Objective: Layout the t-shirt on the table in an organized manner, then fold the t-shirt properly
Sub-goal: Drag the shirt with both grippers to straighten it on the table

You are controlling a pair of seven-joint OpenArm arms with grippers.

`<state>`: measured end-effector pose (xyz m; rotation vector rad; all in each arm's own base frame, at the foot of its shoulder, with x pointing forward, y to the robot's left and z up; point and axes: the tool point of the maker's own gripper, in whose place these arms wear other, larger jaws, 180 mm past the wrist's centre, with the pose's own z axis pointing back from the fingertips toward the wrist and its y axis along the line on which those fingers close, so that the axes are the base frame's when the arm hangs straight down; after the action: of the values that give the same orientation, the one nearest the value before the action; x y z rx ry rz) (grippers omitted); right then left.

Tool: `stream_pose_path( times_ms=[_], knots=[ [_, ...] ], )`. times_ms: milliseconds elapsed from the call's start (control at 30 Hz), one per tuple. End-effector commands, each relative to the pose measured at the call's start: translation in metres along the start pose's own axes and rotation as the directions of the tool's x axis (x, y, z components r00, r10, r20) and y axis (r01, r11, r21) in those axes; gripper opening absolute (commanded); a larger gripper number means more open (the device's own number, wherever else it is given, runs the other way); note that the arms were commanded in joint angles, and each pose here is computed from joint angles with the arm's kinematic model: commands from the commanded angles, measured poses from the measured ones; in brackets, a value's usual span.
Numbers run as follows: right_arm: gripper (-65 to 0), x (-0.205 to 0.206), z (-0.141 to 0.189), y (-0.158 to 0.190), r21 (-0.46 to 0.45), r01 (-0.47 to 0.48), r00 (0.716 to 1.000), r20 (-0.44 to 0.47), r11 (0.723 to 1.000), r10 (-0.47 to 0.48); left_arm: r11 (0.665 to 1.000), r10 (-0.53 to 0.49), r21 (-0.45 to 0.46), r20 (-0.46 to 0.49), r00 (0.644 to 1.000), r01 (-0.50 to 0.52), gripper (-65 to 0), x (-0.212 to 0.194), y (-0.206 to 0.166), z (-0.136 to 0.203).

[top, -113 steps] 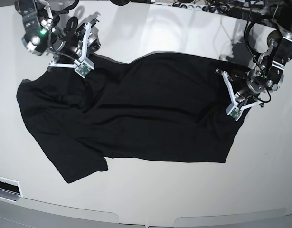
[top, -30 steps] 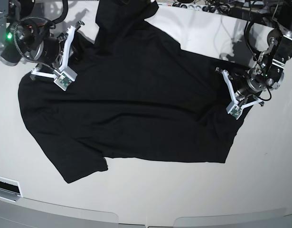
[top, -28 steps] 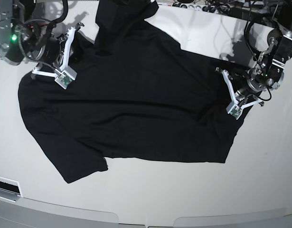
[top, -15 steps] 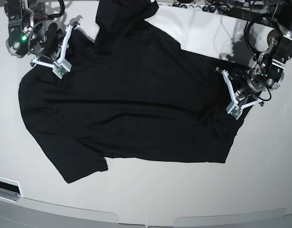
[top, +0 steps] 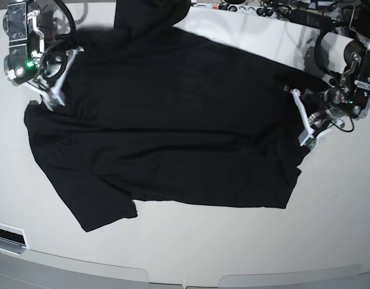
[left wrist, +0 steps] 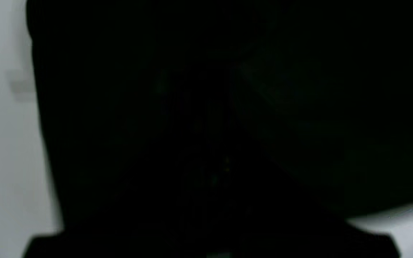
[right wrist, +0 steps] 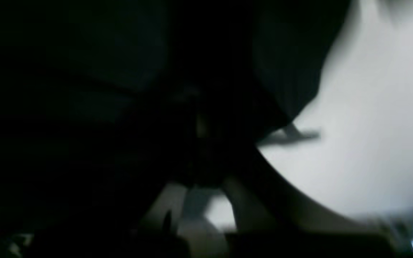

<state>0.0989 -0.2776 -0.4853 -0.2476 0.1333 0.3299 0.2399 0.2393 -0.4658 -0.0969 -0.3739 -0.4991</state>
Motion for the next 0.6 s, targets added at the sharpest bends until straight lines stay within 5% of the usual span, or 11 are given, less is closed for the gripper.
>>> stream_pose_path(
  times_ms=[0, 267, 400, 567],
  knots=[
    [-65.0, -0.045, -0.010, 0.001, 0.004, -0.007, 0.985, -0.172, 1.000, 0.007, 1.000, -0.005, 0.015, -0.008, 1.000, 0.006, -65.0, 0.002, 0.010, 0.008],
    [-65.0, -0.047, 0.001, -0.040, -0.102, -0.008, 0.986, -0.166, 0.995, -0.009, 0.970, 0.146, -0.211, 0.120, 0.982, -0.118, -65.0, 0.034, -0.004, 0.037],
    [-65.0, -0.015, 0.017, -0.038, -0.030, -0.014, 1.000, -0.003, 0.999, 0.014, 0.960, 0.171, -0.256, 0.196, 0.966, -0.118, -65.0, 0.048, -0.003, 0.048],
    [-65.0, 0.026, 0.043, -0.036, -0.021, -0.041, 0.979, 0.200, 0.999, 0.044, 0.955, 0.144, -0.286, 0.205, 0.968, -0.082, -65.0, 0.049, -0.009, 0.050]
  ],
)
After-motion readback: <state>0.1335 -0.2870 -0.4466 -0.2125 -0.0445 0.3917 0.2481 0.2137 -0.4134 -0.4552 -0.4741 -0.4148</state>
